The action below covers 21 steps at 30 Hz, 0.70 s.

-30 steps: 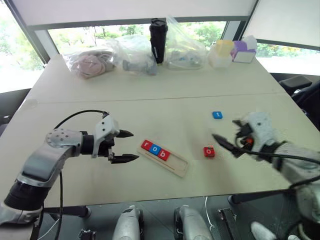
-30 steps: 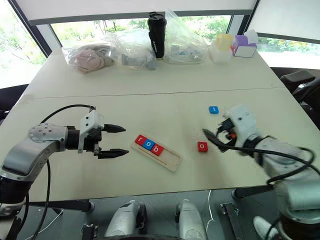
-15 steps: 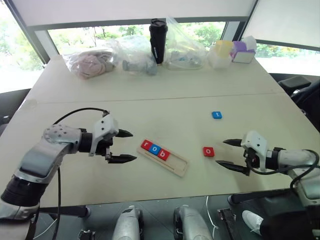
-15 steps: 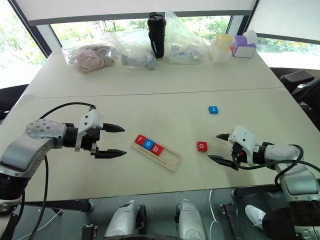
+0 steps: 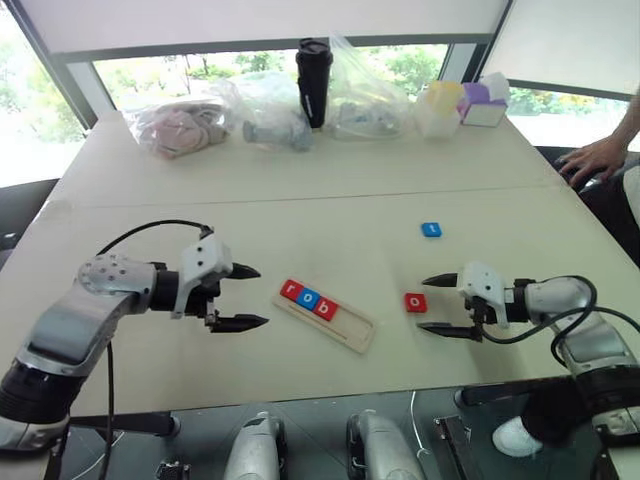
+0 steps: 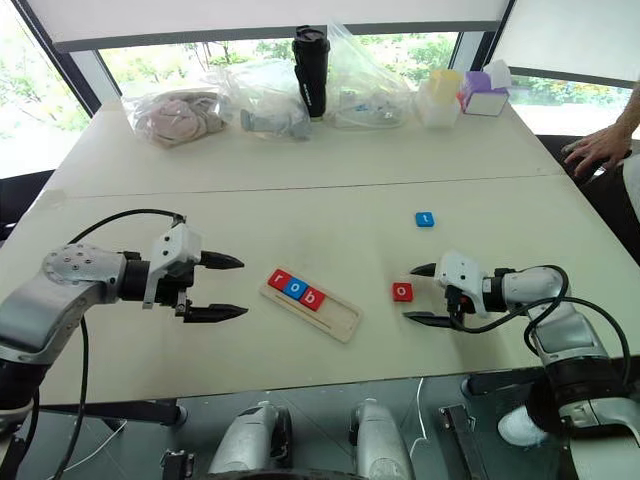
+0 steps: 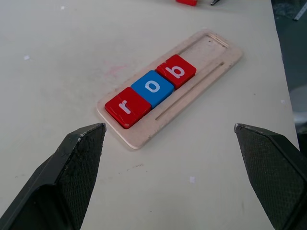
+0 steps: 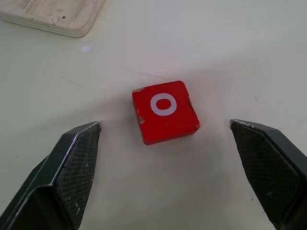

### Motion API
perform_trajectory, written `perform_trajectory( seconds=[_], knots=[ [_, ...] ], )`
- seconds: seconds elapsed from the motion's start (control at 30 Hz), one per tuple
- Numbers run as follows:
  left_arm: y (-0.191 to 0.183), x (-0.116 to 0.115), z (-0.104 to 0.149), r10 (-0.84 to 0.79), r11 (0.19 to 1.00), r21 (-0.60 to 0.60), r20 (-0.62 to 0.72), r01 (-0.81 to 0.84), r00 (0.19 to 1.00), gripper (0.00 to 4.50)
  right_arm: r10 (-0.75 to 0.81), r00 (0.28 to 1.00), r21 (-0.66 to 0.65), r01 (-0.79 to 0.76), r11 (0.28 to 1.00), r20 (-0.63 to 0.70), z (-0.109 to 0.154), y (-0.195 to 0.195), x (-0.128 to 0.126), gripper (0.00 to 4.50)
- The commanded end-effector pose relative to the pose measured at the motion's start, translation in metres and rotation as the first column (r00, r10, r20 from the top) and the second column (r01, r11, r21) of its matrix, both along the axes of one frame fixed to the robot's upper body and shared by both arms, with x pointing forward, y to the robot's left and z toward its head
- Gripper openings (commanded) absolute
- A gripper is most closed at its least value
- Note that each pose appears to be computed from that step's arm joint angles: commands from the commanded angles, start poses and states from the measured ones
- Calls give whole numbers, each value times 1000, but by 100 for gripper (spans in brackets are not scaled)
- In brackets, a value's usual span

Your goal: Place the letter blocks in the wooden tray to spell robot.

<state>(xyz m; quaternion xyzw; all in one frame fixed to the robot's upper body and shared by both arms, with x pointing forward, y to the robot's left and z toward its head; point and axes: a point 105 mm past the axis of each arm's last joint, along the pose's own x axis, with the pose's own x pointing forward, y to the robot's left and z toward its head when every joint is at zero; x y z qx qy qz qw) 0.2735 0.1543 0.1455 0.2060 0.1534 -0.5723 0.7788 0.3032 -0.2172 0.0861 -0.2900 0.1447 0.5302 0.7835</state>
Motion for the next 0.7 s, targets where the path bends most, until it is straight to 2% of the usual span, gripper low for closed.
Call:
perform_trajectory(
  seconds=[0.03,0.2,0.33,0.53,0.7],
  knots=[
    [1,-2,8,1,1000,-3,27,-1,1000,450,11,1000,-60,-12,998,-5,-10,-5,3,356],
    [1,-2,7,3,1000,2,25,-3,1000,450,42,999,-61,-43,997,-16,-11,-2,6,120],
    [0,-2,6,2,1000,3,24,-2,1000,450,33,999,-58,-34,998,-9,-8,-4,5,119],
    [1,-3,4,0,1000,3,18,0,1000,450,-54,997,32,53,998,52,34,5,-2,119],
    [-2,2,3,-13,1000,-5,17,13,1000,450,-174,984,240,175,955,-26,63,62,-31,119]
  ],
)
